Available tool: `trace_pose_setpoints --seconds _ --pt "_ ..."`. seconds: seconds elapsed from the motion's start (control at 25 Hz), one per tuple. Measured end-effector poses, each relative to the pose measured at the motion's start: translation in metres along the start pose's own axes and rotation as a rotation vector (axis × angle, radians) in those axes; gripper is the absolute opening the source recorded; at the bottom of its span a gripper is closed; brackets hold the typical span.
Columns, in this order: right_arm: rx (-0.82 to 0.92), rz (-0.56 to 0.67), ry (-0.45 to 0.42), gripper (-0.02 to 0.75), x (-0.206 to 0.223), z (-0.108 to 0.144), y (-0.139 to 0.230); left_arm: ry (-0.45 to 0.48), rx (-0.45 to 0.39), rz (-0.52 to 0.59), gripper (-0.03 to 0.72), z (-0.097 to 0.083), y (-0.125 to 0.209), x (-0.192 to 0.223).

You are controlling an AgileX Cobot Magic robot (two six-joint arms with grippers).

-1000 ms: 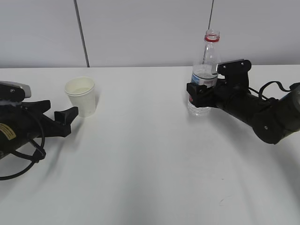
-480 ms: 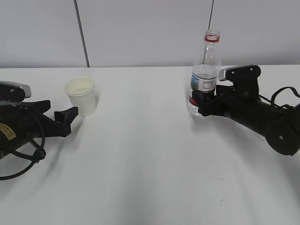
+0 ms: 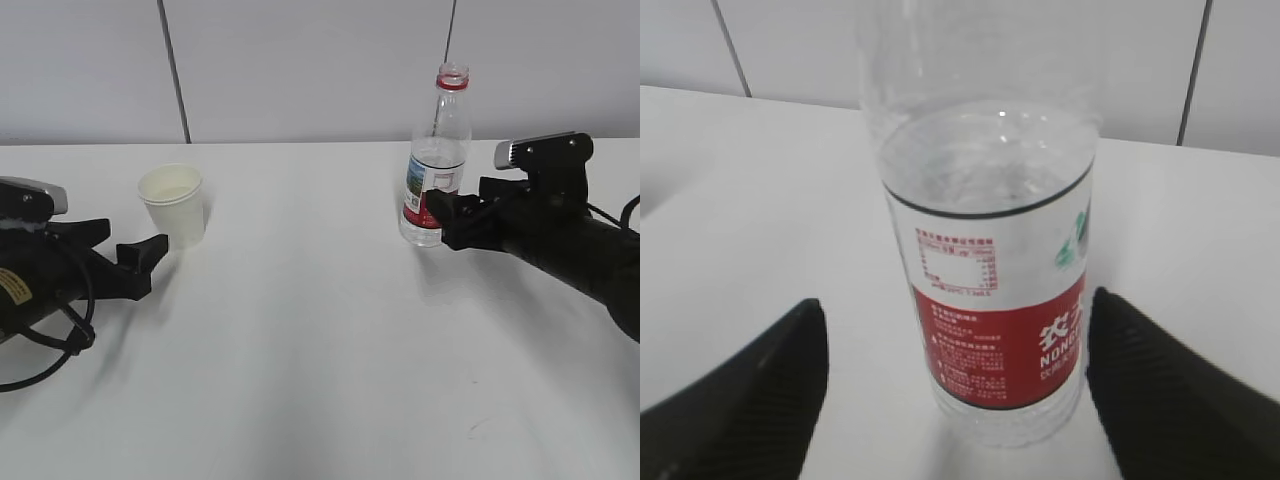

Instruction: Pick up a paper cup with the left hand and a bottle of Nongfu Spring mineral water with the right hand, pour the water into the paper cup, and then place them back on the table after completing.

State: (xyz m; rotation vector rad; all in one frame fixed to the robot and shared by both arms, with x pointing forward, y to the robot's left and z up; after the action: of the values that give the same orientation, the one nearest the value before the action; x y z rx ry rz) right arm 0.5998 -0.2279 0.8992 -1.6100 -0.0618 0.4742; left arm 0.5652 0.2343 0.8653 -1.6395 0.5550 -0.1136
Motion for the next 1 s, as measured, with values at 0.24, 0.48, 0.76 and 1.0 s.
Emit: trace_pose_setpoints --seconds 0.24,0.48,0.76,1.0 --pt "-0.009 0.027 0.013 0.595 -0.017 0.001 -0.012 0.005 0.014 -0.031 0.549 -0.006 -0.015 -0.013" --pt "-0.031 0.023 0.036 0.594 -0.034 -0.001 -0.041 -0.017 0.028 -0.123 0.549 -0.008 -0.043 -0.021" --pt "-0.052 -0.002 0.061 0.595 -0.056 -0.001 -0.072 -0.031 0.007 -0.147 0.533 -0.011 -0.065 -0.03" --pt "-0.071 0.027 0.104 0.595 -0.063 -0.007 -0.105 -0.058 0.011 -0.106 0.51 -0.011 -0.088 -0.034"
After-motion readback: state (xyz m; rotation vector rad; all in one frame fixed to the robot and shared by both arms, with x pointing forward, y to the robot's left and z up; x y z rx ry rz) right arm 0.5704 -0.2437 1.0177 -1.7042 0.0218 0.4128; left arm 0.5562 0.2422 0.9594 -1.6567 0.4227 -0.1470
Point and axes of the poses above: a point on each arm's last joint axis where the gripper is mounted, x pointing out along that axis toward the gripper, z along the wrist's bending axis when the last joint is at zero, y = z × x, the point moved 2 cm from there along x, pointing out along that axis toward the gripper, and after that the axes turned 3 degrees about -x, right-handed, at the moved point
